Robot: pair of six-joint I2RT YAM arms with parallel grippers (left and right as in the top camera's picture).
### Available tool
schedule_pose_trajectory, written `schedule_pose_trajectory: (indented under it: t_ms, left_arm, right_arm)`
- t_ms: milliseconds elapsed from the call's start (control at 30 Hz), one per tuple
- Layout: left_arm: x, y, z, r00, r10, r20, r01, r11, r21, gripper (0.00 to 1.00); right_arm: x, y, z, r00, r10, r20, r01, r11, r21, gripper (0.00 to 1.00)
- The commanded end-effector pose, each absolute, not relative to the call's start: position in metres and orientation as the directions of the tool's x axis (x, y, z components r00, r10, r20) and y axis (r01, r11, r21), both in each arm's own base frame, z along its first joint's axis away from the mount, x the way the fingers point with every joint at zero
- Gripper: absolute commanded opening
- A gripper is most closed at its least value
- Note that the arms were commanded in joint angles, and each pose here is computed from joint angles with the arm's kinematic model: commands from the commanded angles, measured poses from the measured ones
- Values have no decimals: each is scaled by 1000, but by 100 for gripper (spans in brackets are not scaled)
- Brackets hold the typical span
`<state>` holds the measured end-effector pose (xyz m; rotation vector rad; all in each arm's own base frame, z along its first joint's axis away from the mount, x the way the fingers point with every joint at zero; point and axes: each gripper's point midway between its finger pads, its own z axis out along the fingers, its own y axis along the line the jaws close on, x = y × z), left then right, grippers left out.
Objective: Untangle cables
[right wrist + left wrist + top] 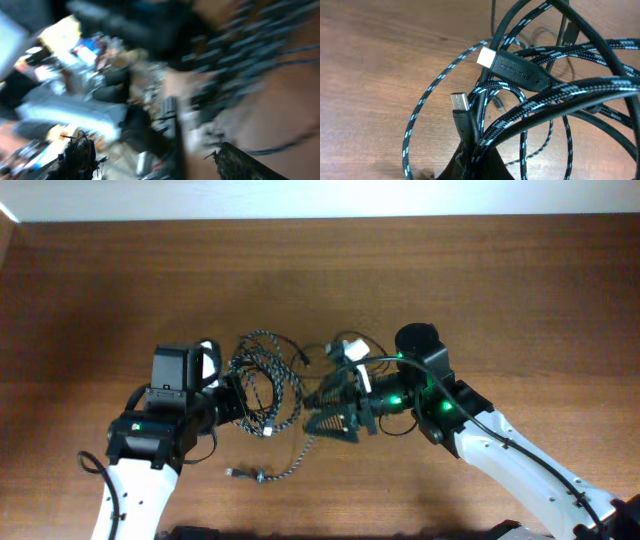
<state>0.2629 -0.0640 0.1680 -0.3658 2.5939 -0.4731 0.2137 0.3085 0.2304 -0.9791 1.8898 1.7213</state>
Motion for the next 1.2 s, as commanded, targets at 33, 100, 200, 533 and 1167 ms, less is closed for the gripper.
schedule_pose_trajectory:
  t_ms: [33, 100, 200, 533, 1167]
  left_arm:
    - [255, -76, 229, -771, -248, -587, 39, 901, -432, 0]
    - [240, -76, 250, -713, -167, -682, 147, 915, -377, 0]
    - [220, -87, 262, -673, -67, -737, 290, 893, -345, 0]
    - [205, -115, 263, -663, 28, -748, 468, 795, -385, 0]
    - [211, 4, 217, -639, -468, -611, -398, 880, -258, 36]
  right_arm:
    - [260, 298, 220, -710, -116, -695, -701, 213, 681, 74]
    - [277, 288, 217, -777, -44, -628, -612, 286, 738, 74]
    - [285, 282, 218, -852, 21, -524, -493, 304, 815, 74]
    - [277, 299, 257, -876, 63, -479, -465, 160, 871, 83]
    - [379, 18, 145, -707, 573, -415, 121, 676, 727, 4]
